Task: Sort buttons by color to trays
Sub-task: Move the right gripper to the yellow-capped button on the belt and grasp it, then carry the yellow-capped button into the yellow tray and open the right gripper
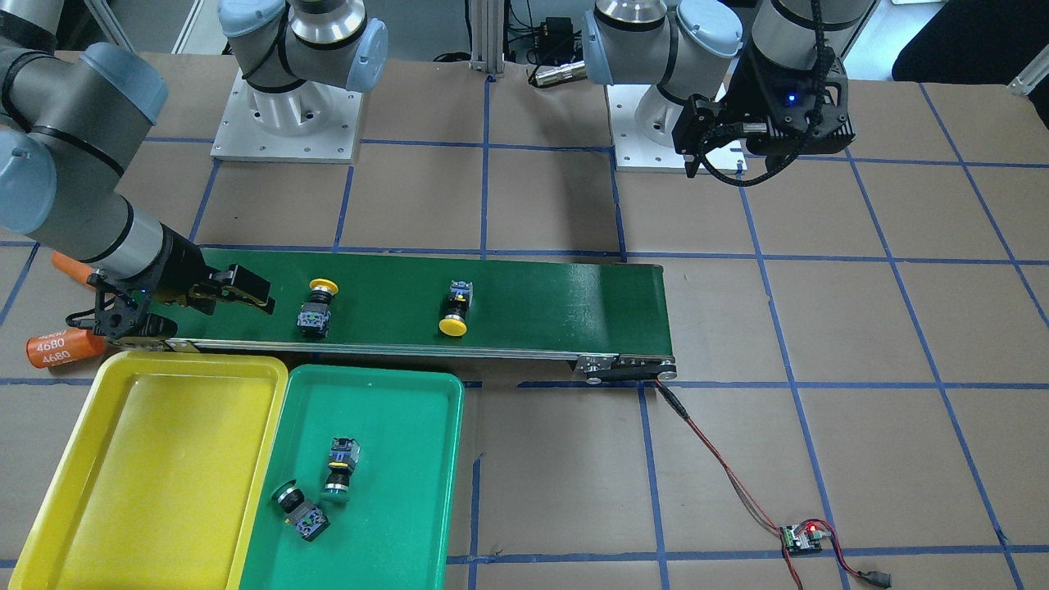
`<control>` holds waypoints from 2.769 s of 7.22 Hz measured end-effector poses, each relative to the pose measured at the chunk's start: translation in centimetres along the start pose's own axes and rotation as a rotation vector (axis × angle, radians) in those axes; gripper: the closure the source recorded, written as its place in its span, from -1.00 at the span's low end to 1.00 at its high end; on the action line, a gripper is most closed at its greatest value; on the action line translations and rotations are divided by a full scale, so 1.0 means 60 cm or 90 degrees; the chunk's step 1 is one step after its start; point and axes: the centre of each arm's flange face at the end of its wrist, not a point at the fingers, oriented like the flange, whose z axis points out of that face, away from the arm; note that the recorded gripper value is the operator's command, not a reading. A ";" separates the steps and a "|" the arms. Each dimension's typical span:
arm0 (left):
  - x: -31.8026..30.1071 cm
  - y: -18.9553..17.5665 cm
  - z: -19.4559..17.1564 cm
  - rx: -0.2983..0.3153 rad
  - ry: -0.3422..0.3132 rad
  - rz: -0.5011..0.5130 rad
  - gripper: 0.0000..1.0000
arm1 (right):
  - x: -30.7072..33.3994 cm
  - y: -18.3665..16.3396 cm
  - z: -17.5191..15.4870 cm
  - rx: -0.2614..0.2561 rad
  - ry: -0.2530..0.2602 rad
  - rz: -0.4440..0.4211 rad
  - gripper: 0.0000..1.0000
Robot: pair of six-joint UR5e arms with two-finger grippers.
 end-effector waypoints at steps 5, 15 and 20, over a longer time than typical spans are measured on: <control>0.007 0.003 -0.006 0.005 0.020 -0.002 -1.00 | 0.010 0.002 0.009 -0.005 -0.003 0.004 -1.00; 0.007 0.005 -0.005 0.005 0.018 0.002 -1.00 | 0.016 -0.009 0.045 -0.018 0.004 0.001 1.00; 0.007 0.004 -0.006 0.006 0.019 0.003 -1.00 | 0.015 -0.118 -0.068 0.046 0.064 -0.033 0.77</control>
